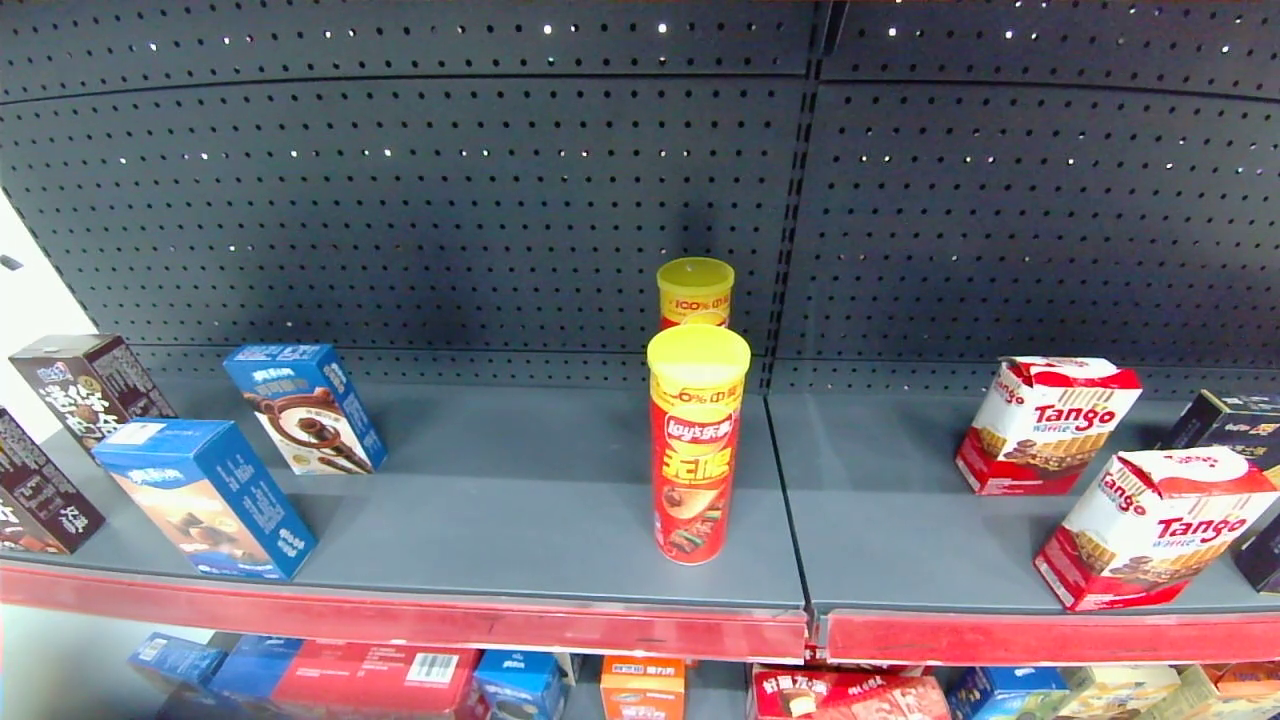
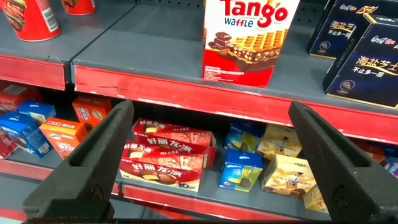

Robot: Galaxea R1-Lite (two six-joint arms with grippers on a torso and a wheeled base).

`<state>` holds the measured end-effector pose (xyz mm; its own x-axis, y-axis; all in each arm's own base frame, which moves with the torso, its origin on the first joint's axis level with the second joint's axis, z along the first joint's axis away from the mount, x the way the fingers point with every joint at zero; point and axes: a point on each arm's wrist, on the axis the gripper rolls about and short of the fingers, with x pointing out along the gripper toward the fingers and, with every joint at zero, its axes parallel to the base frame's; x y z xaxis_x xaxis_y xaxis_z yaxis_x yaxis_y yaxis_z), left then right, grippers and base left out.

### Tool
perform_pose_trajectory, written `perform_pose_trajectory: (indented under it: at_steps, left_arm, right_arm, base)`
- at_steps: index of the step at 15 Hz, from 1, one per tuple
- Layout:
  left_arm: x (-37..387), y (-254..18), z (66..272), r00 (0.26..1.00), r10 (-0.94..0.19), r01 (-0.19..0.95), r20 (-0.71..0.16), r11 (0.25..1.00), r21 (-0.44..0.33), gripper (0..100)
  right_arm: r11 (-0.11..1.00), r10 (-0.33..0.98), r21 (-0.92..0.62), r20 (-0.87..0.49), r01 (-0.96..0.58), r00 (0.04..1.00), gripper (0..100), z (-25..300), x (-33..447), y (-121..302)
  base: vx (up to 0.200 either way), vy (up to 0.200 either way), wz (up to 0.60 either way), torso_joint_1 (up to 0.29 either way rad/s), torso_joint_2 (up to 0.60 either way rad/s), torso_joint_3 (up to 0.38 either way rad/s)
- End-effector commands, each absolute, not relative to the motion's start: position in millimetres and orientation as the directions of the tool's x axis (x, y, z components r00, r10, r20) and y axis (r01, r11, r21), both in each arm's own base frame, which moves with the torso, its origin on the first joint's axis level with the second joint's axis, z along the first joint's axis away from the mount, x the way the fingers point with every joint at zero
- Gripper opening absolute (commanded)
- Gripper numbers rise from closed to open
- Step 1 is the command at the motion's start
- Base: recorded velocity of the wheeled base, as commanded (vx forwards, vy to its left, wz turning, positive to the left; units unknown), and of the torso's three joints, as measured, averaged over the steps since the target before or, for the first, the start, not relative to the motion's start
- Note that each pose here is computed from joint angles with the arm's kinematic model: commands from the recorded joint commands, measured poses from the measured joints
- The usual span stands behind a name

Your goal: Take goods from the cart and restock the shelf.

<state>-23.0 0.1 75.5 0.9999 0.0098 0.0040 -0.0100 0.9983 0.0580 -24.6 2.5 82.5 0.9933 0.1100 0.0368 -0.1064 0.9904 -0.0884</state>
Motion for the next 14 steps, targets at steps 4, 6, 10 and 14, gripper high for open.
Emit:
perform_pose_trajectory:
  at_steps: [4,6,10,14]
  left_arm:
    - [-22.8,0.1,75.6,1.0,0.011,-0.011,0.002,0.998,0.06,100]
    - [-22.8,0.1,75.6,1.0,0.011,-0.011,0.002,0.998,0.06,100]
    - [-22.8,0.1,75.6,1.0,0.011,-0.011,0.002,0.998,0.06,100]
    - [-22.8,0.1,75.6,1.0,0.009,-0.009,0.002,0.998,0.06,100]
  right_arm:
    - [0.99,0.11,-0.093,0.035,-0.107,0.993,100,82.3,-24.4,2.5]
    - [0.99,0.112,-0.094,0.035,-0.108,0.993,100,82.3,-24.4,2.5]
    - [0.989,0.113,-0.1,0.035,-0.109,0.993,100,82.3,-24.4,2.5]
    - [0.99,0.113,-0.093,0.035,-0.11,0.993,100,82.6,-24.5,2.5]
  base:
    - [0.0,0.0,0.0,0.0,0.0,0.0]
    - [0.0,0.0,0.0,0.0,0.0,0.0]
    - [0.0,0.0,0.0,0.0,0.0,0.0]
    - [0.0,0.0,0.0,0.0,0.0,0.0]
